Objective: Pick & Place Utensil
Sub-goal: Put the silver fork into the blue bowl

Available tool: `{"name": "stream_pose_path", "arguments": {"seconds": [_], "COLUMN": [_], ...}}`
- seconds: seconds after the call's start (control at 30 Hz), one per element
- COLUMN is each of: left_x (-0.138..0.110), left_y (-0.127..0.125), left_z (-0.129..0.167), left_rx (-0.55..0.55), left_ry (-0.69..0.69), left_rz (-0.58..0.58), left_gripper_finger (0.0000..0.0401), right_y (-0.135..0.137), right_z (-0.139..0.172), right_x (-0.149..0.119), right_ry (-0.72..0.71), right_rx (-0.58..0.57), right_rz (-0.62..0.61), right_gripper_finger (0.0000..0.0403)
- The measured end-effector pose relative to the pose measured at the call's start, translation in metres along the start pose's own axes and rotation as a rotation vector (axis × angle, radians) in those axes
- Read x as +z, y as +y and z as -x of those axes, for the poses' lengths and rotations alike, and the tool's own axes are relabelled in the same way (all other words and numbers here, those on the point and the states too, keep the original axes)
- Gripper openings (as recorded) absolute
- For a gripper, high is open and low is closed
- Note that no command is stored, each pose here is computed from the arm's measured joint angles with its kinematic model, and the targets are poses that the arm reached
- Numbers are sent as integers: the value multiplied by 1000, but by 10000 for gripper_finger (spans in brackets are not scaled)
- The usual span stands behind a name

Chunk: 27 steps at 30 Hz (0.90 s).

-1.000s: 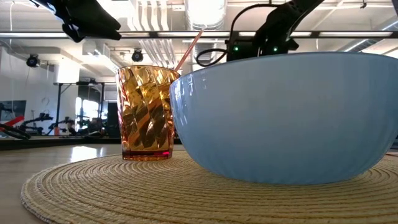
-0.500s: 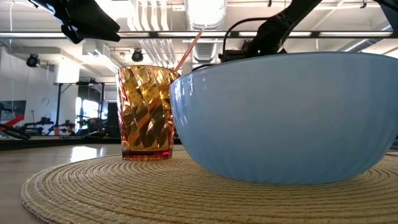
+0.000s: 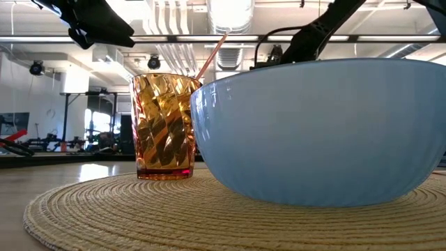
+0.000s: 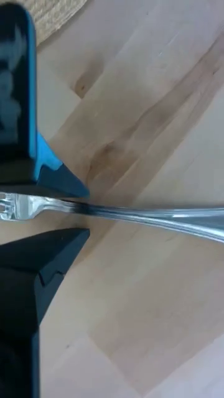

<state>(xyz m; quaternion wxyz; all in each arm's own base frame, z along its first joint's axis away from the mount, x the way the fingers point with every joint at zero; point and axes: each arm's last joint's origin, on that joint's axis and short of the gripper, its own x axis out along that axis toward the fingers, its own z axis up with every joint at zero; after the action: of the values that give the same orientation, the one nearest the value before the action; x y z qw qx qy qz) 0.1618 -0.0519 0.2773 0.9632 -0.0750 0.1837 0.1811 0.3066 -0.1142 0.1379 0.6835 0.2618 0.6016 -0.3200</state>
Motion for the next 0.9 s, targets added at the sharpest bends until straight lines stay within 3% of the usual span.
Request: {"name": "stream_pose_path", "arguments": {"seconds": [0.27, 0.53, 0.9], "left_x": [0, 0, 0], "left_y": [0, 0, 0], "left_z": [0, 0, 0], "left_rx": [-1, -2, -3], "left_ry": [0, 0, 1], "left_rz": [0, 1, 30], "left_gripper_finger": [181, 181, 181], "right_y": [-7, -11, -20], "right_z": [-2, 6, 48], "right_x": [1, -3, -29], "right_ry": [9, 8, -37], "right_rx": [-8, -35, -32], "right_rz": [12, 34, 40], "right_gripper_finger": [18, 15, 14]}}
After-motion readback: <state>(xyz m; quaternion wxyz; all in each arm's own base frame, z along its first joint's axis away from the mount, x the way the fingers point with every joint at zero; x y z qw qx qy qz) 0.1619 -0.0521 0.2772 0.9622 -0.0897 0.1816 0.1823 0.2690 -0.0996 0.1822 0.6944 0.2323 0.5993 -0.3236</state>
